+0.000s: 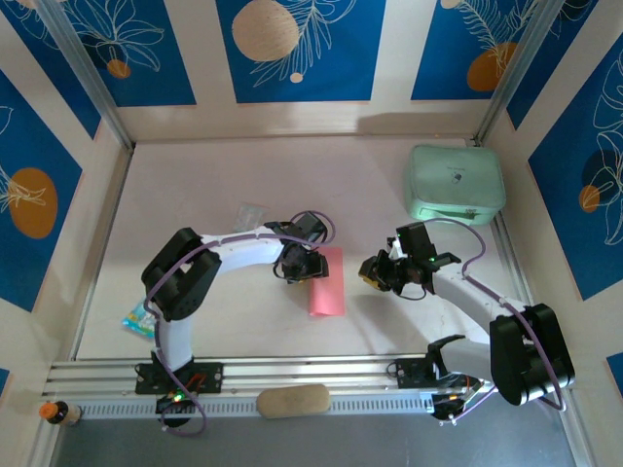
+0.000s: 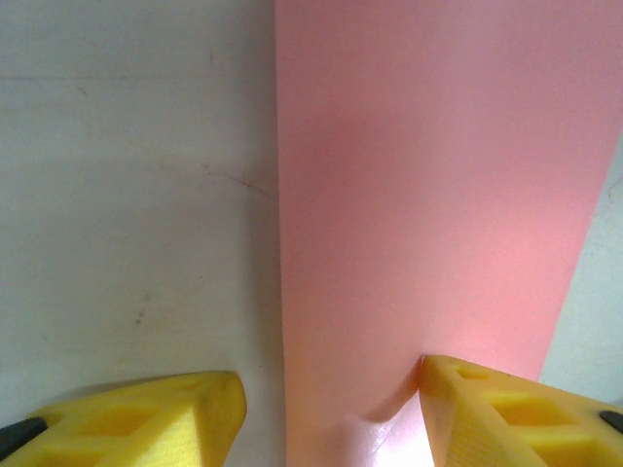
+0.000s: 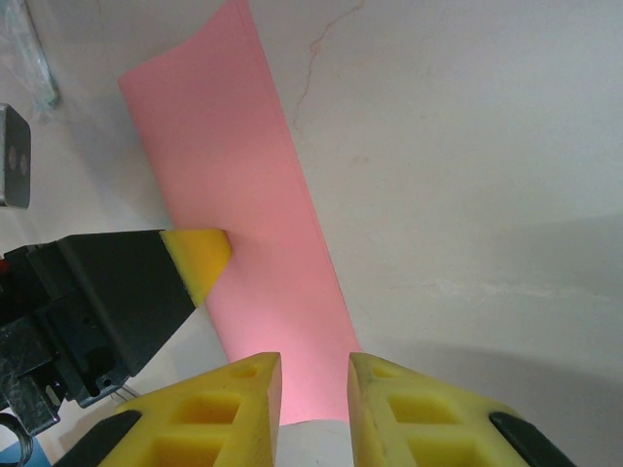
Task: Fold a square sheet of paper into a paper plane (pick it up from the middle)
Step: Hold the square sheet of paper at the center of the table.
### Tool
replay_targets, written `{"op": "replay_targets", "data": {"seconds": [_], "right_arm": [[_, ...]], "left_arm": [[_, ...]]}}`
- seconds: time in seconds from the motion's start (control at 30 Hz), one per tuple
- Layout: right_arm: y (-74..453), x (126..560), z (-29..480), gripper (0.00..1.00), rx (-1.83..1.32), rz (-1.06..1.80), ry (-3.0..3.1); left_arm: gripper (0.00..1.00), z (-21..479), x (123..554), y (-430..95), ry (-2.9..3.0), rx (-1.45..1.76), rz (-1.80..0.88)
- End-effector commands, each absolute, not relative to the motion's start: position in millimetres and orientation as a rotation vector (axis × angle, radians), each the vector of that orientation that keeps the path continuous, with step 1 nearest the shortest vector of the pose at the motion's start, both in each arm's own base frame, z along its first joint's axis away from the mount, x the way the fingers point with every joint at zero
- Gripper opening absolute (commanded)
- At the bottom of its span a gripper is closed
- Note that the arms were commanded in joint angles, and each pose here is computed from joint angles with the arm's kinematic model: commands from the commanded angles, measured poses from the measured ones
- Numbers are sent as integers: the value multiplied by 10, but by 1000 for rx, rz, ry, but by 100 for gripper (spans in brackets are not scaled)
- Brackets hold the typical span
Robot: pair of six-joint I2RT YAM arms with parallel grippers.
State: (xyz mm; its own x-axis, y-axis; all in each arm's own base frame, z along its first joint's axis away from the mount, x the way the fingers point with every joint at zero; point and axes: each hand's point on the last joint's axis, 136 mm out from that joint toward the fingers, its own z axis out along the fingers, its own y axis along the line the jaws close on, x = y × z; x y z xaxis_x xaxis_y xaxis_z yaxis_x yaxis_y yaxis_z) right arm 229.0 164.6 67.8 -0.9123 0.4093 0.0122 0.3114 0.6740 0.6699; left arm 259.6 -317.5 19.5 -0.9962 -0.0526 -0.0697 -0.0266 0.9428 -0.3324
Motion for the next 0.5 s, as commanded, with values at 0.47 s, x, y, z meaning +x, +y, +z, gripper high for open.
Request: {"op": "replay_targets", "data": {"seconds": [0.47], "right_arm": [[1676,2241,624,25,574,1076,2780]], "left_arm": [[57,-304,2635,-2892,3056,0,-238]]}}
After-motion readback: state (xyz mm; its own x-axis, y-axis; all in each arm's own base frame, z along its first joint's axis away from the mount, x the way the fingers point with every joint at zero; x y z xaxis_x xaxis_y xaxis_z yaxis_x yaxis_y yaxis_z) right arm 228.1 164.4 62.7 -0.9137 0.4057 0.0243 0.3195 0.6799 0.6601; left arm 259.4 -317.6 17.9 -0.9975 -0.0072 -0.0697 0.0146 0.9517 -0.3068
